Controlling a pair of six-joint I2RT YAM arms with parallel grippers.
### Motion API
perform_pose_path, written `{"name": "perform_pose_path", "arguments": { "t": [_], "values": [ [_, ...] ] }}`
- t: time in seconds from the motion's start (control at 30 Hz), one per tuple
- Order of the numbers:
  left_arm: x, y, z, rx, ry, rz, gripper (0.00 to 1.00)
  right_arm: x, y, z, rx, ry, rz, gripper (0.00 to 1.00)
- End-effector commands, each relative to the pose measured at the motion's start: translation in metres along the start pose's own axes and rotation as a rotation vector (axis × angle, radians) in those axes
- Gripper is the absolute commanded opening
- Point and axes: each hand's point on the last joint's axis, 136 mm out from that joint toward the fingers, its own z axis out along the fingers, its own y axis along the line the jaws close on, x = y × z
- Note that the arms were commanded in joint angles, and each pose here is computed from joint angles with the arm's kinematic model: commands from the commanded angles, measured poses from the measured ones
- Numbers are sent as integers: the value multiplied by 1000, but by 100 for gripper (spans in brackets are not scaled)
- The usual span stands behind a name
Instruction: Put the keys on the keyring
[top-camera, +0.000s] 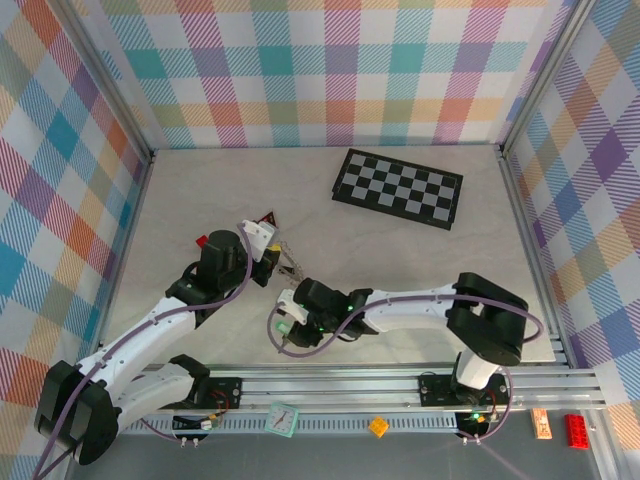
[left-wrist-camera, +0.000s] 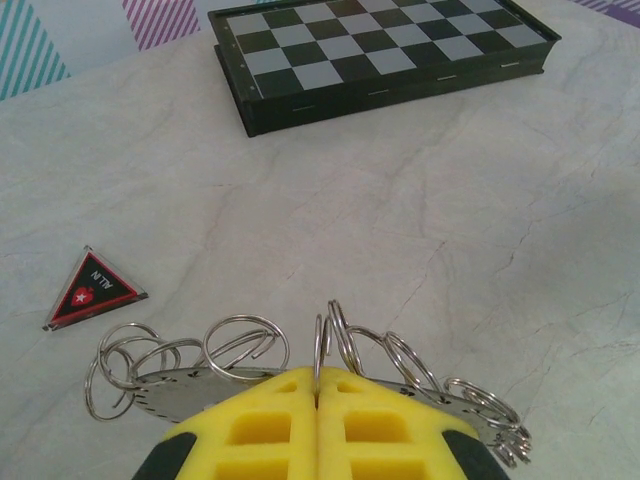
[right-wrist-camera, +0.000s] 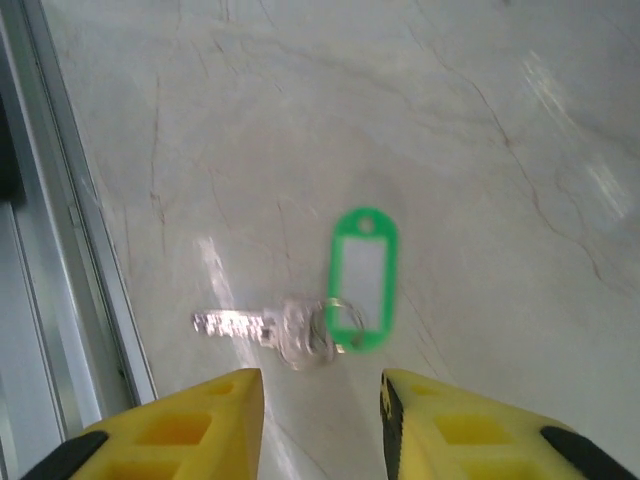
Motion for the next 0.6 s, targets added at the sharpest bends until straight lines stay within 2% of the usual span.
{"name": "perform_pose_path", "arguments": {
  "t": [0.0, 0.3, 0.57],
  "values": [
    [-25, 1, -9, 1, -73, 16, 0, -5, 6, 12, -5, 28, 26, 38],
    [-24, 0, -9, 6, -78, 18, 0, 4, -6, 38, 55, 112, 40, 40],
    [-25, -1, -10, 10, -79, 22, 0, 22, -18, 39, 118, 180, 41, 37]
  ]
}}
